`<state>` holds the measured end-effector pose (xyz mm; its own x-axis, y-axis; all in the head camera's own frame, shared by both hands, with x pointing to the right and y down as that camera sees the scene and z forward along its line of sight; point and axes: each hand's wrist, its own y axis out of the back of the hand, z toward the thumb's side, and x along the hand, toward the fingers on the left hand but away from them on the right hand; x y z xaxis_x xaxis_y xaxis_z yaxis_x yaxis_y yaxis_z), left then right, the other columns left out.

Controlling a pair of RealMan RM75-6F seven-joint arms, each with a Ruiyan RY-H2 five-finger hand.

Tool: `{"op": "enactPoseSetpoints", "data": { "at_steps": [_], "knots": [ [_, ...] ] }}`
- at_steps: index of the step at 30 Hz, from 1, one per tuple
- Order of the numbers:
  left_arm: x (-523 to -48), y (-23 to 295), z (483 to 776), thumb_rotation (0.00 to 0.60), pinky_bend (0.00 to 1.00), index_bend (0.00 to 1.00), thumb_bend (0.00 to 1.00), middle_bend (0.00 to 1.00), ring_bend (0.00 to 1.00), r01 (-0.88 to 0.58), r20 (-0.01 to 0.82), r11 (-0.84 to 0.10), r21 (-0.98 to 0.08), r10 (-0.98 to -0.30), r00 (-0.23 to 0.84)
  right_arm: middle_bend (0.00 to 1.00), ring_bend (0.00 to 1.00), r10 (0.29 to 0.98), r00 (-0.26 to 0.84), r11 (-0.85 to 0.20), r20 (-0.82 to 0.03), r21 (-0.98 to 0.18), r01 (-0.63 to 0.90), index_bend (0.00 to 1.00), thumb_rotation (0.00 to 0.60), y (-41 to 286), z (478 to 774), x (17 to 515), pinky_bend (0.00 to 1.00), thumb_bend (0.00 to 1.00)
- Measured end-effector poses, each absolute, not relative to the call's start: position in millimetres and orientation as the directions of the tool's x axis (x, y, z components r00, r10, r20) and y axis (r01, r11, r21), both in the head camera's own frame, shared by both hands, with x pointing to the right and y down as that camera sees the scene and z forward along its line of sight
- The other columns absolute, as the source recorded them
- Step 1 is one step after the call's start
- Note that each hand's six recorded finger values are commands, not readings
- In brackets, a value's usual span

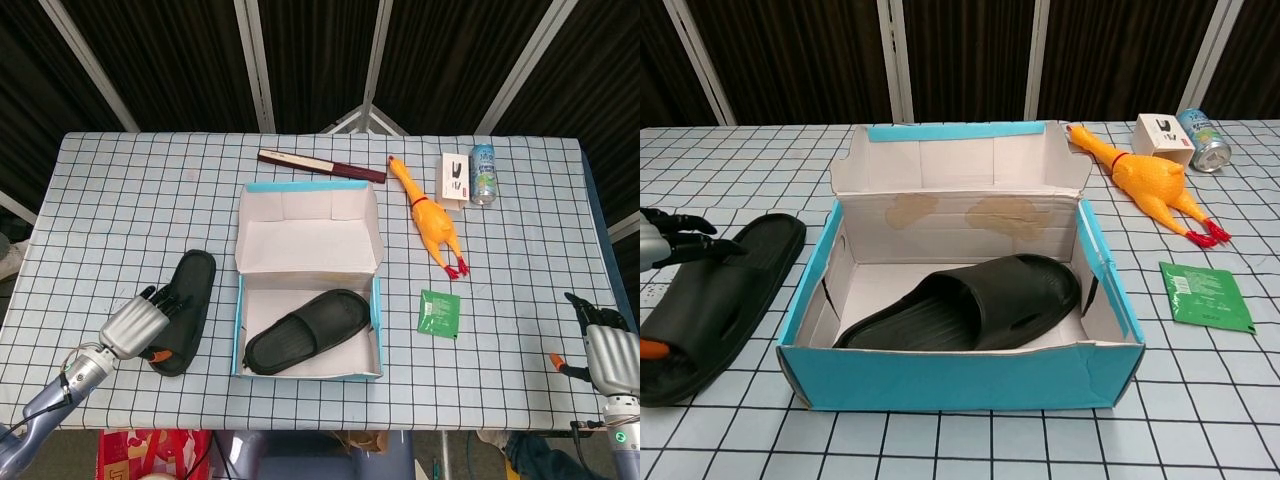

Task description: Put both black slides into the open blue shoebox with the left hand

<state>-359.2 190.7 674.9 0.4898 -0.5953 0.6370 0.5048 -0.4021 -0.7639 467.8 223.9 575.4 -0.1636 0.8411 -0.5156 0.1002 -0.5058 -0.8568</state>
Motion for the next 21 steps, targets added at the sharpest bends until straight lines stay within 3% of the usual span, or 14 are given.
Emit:
{"op": "enactPoseSetpoints", "data": {
  "at_steps": [5, 9, 21],
  "knots": [
    [-357.9, 191.7, 675.8, 0.316, 0.25, 0.07, 0.35, 0.27, 0.10, 0.504, 0.641, -0.409, -0.761, -0.593, 0.486, 0.19, 0.24, 0.842, -0.162, -0.505, -0.515, -0.857, 0.100, 0.13, 0.600, 224.1, 574.7, 467.3, 0.15, 0.23],
    [-358.3, 191.2, 675.8, 0.357, 0.25, 0.11, 0.42, 0.31, 0.10, 0.497, 0.639, -0.413, -0.763, -0.597, 0.485, 0.19, 0.24, 0.839, -0.162, -0.509, -0.519, -0.855, 0.099, 0.13, 0.600, 224.2, 575.7, 467.2, 0.15, 0.23],
    [-361.7, 187.5, 669.8, 0.576, 0.25, 0.16, 0.52, 0.39, 0.12, 0.487, 0.625, -0.405, -0.773, -0.616, 0.479, 0.19, 0.24, 0.837, -0.163, -0.513, -0.522, -0.853, 0.098, 0.13, 0.600, 224.5, 576.3, 466.7, 0.15, 0.23]
  ]
}}
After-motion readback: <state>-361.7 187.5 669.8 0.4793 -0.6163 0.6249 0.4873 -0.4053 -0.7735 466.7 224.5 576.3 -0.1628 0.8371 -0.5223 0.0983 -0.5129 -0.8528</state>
